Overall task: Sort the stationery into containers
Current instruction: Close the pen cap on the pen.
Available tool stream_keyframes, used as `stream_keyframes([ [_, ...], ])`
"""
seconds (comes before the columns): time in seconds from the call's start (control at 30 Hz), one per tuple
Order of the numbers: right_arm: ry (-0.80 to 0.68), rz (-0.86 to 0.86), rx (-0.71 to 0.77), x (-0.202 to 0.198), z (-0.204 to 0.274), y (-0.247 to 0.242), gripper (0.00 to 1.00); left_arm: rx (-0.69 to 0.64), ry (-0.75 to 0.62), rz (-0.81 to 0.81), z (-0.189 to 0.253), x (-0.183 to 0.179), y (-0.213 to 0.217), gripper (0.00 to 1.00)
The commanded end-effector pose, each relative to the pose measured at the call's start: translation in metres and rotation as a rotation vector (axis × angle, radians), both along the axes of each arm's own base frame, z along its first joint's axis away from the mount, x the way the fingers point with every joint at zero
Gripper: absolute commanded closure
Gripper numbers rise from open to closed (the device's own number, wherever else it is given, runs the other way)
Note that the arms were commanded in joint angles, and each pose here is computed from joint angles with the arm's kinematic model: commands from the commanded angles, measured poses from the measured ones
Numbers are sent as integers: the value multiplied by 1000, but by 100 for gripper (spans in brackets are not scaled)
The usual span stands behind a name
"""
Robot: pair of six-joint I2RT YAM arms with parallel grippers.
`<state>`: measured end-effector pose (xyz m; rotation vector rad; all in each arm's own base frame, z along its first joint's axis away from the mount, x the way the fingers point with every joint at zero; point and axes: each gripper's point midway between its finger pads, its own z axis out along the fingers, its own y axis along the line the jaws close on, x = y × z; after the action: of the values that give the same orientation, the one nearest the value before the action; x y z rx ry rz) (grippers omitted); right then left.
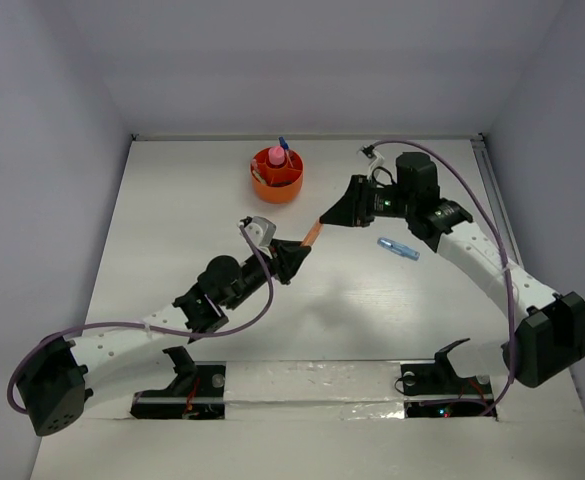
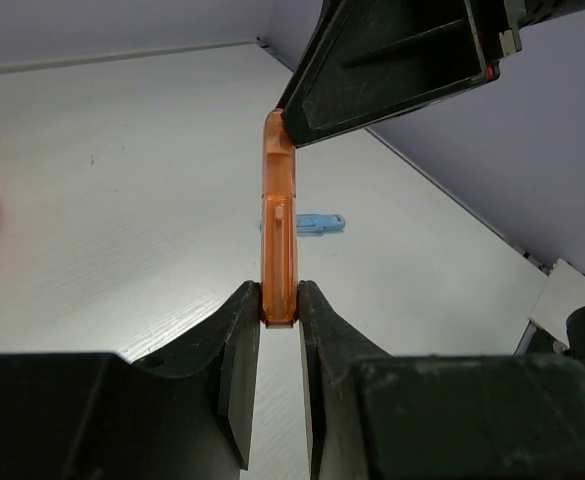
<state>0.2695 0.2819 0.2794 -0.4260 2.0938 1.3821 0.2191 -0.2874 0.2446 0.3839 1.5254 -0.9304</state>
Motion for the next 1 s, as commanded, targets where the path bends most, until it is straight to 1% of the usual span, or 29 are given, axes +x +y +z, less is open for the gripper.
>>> stream_keyframes([
  [0.0, 16, 45, 30, -17, -7, 15, 98, -190, -128, 24, 72, 1, 3, 100],
  [0.1, 26, 41, 23, -22, -17, 17, 99, -200, -138, 35, 78, 2, 5, 100],
  [0.13, 39, 58, 14, -29, -23, 22, 99, -203, -142, 35, 80, 2, 5, 100],
  [0.43, 57, 103, -24, -53, -50, 48, 100, -201, -178, 46, 101, 6, 4, 100],
  [0.6, 68, 125, -55, -69, -66, 58, 100, -230, -213, 93, 126, 9, 14, 100],
  [0.7, 102, 126, -61, -78, -80, 59, 100, -241, -231, 117, 139, 10, 21, 100],
  [0.8, 138, 92, -95, -82, -103, 51, 100, -247, -245, 127, 147, 9, 26, 100],
  [0.83, 141, 85, -83, -82, -106, 51, 100, -246, -246, 136, 148, 11, 29, 100],
  [0.87, 163, 94, -95, -89, -118, 49, 100, -257, -255, 132, 154, 8, 31, 100],
  [0.97, 180, 78, -106, -90, -128, 47, 100, -252, -255, 122, 156, 7, 30, 100],
])
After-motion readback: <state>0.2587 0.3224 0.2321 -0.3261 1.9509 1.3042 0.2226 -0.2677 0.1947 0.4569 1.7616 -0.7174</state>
